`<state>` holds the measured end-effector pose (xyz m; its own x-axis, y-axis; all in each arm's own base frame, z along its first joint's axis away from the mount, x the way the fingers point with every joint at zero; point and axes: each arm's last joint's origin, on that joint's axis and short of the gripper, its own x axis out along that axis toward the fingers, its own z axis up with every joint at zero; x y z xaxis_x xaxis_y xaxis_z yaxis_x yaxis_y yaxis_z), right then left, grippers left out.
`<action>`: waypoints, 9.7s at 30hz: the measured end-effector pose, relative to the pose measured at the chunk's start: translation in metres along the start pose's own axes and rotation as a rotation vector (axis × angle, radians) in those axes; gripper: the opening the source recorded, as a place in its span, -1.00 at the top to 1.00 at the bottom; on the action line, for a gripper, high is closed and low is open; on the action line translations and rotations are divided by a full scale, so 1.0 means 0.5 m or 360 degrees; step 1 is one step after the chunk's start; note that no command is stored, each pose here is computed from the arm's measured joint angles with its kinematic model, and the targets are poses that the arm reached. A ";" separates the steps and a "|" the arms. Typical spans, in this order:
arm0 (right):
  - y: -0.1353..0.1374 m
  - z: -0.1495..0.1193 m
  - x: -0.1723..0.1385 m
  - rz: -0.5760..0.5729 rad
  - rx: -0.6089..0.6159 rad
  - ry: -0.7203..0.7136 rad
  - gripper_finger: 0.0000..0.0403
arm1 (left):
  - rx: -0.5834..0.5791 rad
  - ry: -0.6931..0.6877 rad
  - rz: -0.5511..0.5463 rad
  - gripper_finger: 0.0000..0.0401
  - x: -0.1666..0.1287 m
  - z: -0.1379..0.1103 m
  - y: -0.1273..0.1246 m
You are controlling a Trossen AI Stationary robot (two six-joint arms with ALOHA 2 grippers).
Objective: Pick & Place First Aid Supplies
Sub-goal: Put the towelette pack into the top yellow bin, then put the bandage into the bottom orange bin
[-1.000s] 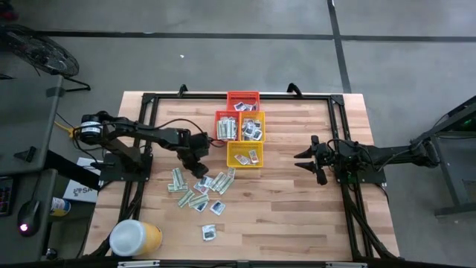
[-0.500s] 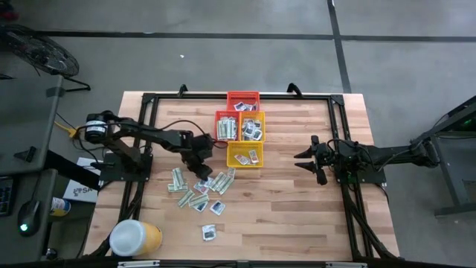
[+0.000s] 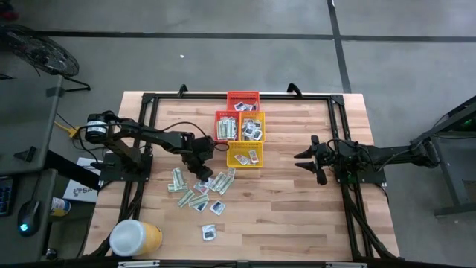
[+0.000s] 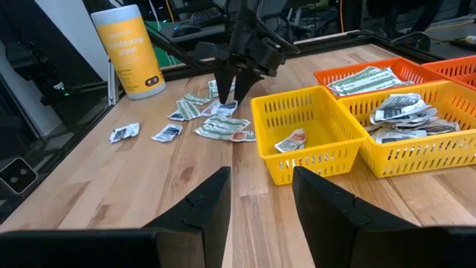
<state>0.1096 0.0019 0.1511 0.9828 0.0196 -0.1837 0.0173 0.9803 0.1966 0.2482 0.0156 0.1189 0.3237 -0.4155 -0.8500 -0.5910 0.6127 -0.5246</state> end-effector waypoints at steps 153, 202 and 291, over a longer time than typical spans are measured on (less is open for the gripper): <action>0.000 0.000 0.000 0.0000 -0.0001 0.0002 0.31 | 0.0058 -0.0519 0.0229 0.21 -0.155 0.017 -0.022; 0.000 0.000 0.000 -0.0001 -0.0001 0.0002 0.31 | -0.0128 -0.0033 0.0840 0.21 -0.120 -0.109 0.021; 0.000 0.000 0.000 0.0000 0.0000 0.0002 0.31 | 0.0553 -0.0457 0.0924 1.00 -0.242 0.118 -0.065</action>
<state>0.1097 0.0019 0.1510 0.9825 0.0195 -0.1853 0.0175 0.9804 0.1963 0.2720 0.0858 0.2361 0.2389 0.2041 -0.9494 -0.4734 0.8781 0.0697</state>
